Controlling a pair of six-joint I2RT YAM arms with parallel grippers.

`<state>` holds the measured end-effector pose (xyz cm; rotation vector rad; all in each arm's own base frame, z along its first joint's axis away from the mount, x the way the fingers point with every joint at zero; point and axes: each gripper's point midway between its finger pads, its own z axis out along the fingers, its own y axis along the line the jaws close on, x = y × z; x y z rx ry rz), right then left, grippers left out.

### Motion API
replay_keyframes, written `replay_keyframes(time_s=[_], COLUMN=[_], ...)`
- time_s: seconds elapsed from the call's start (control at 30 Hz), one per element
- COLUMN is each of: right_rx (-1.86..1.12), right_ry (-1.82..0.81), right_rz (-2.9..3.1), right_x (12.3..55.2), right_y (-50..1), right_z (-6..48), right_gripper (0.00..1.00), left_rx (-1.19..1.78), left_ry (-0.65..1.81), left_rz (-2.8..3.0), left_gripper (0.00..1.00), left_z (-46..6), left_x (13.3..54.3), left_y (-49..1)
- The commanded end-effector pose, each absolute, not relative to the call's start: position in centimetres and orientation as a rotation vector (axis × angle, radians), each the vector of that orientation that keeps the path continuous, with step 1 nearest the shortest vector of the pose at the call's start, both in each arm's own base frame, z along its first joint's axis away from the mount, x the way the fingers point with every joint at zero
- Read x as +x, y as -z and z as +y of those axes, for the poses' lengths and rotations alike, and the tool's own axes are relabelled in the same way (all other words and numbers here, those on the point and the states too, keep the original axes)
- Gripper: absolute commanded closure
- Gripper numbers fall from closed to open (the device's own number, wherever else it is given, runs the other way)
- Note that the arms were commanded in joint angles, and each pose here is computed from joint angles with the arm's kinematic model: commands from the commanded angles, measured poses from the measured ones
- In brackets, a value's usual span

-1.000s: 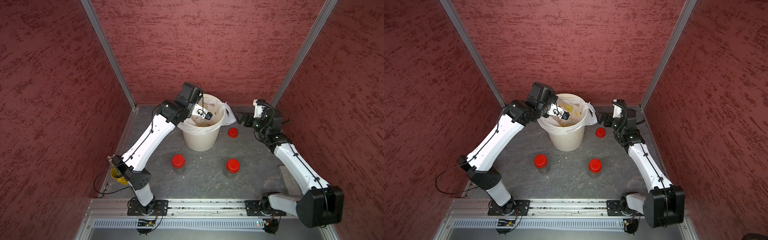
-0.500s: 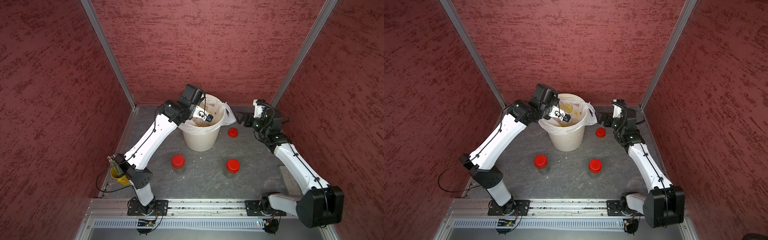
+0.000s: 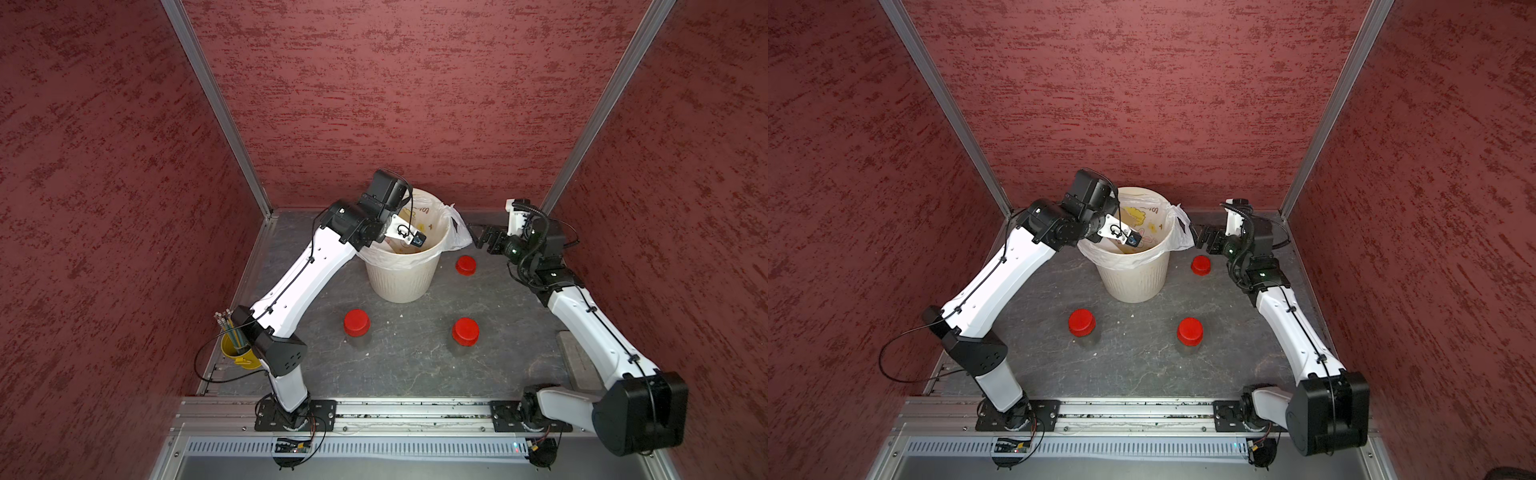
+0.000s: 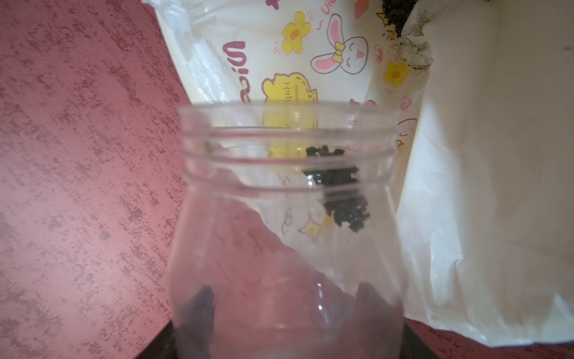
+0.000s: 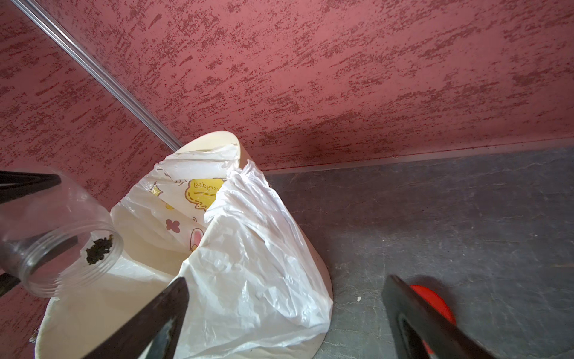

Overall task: Empty moldy tea leaves from jars
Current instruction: Pour the moldy tea leaves from the jar into the trash bin.

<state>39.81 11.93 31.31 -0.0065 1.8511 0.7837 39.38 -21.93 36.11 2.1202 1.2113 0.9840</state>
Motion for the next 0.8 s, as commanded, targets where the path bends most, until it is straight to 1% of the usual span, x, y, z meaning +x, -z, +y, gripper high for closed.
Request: replay_keyframes(time_s=[0.0,0.07,0.13,0.23,0.3,0.37,0.57,0.7,0.77], right_rx=[-0.023,-0.026,-0.029,-0.027,-0.027,-0.023,-0.023,-0.023,-0.019], right_ry=[-0.799,-0.801,-0.799,-0.798,-0.806,-0.813,-0.821,-0.836,-0.840], right_rz=[1.794,1.795,1.796,1.794,1.794,1.797,1.799,1.794,1.797], right_x=[40.0,40.1,40.1,40.1,40.1,40.2,40.3,40.4,40.5], right_y=[-33.2,-33.3,-33.4,-33.6,-33.6,-33.6,-33.7,-33.9,-33.8], right_z=[12.0,12.0,12.1,12.0,12.1,12.1,12.3,12.4,12.5], right_gripper=[0.01,0.01,0.01,0.01,0.01,0.01,0.01,0.01,0.01], left_rx=[2.079,2.038,2.037,2.080,2.103,2.111,2.033,2.099,2.108], left_ry=[-0.988,-1.002,-1.008,-1.002,-1.003,-1.011,-1.063,-1.030,-1.031], left_rz=[1.216,1.187,1.162,1.199,1.255,1.291,1.230,1.282,1.289], left_gripper=[0.48,0.48,0.48,0.48,0.48,0.48,0.48,0.48,0.48], left_z=[-22.0,-22.6,-22.9,-22.3,-21.1,-20.2,-20.5,-19.6,-19.4], left_x=[39.4,39.2,39.0,39.2,39.7,39.9,39.9,39.6,39.6], left_y=[-37.6,-39.4,-39.9,-37.9,-36.3,-35.7,-39.1,-36.6,-36.1])
